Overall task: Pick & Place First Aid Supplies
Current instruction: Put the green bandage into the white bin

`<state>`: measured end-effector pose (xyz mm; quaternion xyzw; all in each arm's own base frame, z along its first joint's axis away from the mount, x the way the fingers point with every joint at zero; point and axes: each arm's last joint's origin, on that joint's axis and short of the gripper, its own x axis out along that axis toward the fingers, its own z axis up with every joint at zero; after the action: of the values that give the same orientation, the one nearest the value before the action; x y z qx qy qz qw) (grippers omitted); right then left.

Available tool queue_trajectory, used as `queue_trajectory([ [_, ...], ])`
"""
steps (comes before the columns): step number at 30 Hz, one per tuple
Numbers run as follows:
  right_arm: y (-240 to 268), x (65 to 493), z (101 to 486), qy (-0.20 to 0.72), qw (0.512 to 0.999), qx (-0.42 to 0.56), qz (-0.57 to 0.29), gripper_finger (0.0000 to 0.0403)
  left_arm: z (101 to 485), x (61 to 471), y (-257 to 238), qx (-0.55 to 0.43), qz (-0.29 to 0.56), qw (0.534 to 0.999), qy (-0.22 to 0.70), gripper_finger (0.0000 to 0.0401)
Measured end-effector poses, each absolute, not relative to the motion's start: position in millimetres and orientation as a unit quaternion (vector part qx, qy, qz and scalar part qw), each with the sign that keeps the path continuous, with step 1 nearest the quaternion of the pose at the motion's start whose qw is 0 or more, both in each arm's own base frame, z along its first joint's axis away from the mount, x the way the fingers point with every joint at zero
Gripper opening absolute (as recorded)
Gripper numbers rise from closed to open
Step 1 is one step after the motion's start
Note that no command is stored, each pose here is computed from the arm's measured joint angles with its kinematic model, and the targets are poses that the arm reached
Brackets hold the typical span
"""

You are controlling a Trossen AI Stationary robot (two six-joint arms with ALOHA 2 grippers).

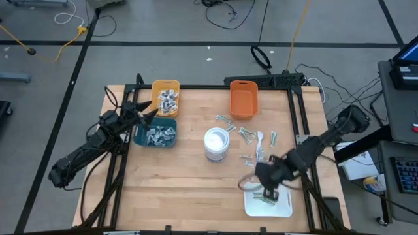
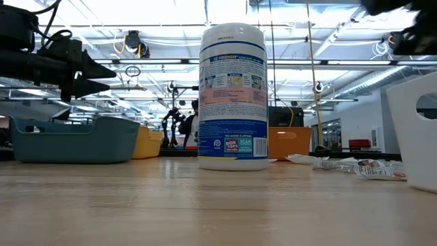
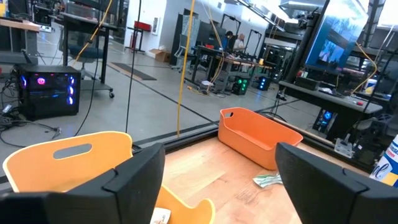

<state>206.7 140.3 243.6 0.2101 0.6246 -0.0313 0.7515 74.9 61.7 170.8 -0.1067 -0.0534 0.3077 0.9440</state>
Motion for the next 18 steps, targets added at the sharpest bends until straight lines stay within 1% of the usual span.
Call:
queue_trajectory([
  [5, 168.9, 201.7, 236.9, 0.619, 0.763, 0.183, 0.023, 0.0000, 170.8, 74.9, 61.6, -0.107, 0.308, 0.944, -0.053, 0.0308],
  [10, 179.7, 209.6, 221.3, 0.613, 0.771, 0.172, 0.001, 0.0000, 170.8, 74.9, 61.7, -0.107, 0.308, 0.944, -0.053, 0.0320],
  [18, 196.8, 229.6, 190.9, 0.610, 0.777, 0.152, 0.025, 0.0000, 170.8, 74.9, 61.7, -0.107, 0.308, 0.944, -0.053, 0.0330],
])
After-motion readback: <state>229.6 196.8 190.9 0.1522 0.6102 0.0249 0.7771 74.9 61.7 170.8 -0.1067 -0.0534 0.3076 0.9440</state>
